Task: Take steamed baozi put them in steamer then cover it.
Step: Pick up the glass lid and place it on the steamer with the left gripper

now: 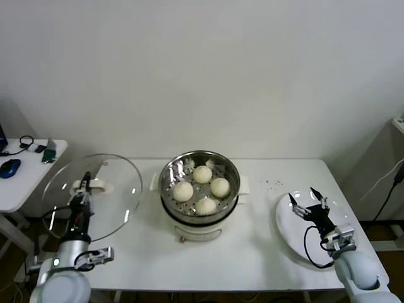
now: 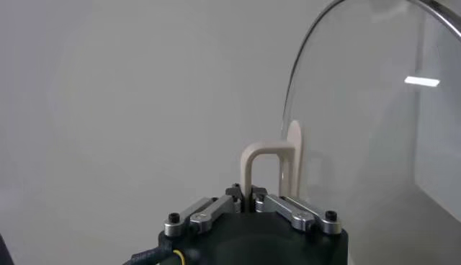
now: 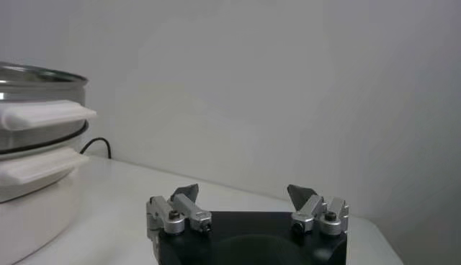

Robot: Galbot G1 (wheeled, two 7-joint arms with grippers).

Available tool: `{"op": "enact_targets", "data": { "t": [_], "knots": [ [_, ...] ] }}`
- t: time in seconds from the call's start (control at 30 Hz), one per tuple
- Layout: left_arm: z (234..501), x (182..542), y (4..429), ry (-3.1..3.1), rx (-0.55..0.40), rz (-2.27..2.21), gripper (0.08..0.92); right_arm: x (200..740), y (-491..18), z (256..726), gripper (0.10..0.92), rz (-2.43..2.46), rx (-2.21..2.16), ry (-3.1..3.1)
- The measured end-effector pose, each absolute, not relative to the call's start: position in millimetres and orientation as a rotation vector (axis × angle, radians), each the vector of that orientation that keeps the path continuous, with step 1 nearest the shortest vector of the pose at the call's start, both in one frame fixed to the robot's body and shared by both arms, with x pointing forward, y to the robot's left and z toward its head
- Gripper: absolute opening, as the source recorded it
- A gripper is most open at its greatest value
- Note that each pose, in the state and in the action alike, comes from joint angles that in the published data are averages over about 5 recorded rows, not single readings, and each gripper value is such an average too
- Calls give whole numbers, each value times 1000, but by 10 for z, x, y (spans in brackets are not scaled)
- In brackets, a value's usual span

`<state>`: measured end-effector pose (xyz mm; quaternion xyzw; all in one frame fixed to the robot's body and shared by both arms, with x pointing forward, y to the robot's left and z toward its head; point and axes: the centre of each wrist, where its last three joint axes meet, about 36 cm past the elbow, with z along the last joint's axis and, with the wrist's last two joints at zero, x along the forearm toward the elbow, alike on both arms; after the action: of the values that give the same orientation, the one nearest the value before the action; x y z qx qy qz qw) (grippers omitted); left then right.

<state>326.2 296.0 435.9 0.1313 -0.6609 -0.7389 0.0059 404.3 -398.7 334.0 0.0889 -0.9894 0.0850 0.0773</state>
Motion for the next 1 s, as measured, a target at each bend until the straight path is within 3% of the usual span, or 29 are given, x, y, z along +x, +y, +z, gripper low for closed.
{"op": "enact_targets", "data": {
  "t": [0.27, 0.53, 1.0],
  "knots": [
    [4613, 3580, 2392, -2182, 366, -2270, 147, 4073, -3923, 3257, 823, 269, 268, -2954],
    [4755, 3906, 1755, -2261, 253, -2217, 147, 4054, -3929, 3191, 823, 286, 251, -2949],
    [4635, 4143, 862, -2316, 51, -2184, 147, 3994, -3955, 3136, 823, 297, 232, -2937]
  ]
}}
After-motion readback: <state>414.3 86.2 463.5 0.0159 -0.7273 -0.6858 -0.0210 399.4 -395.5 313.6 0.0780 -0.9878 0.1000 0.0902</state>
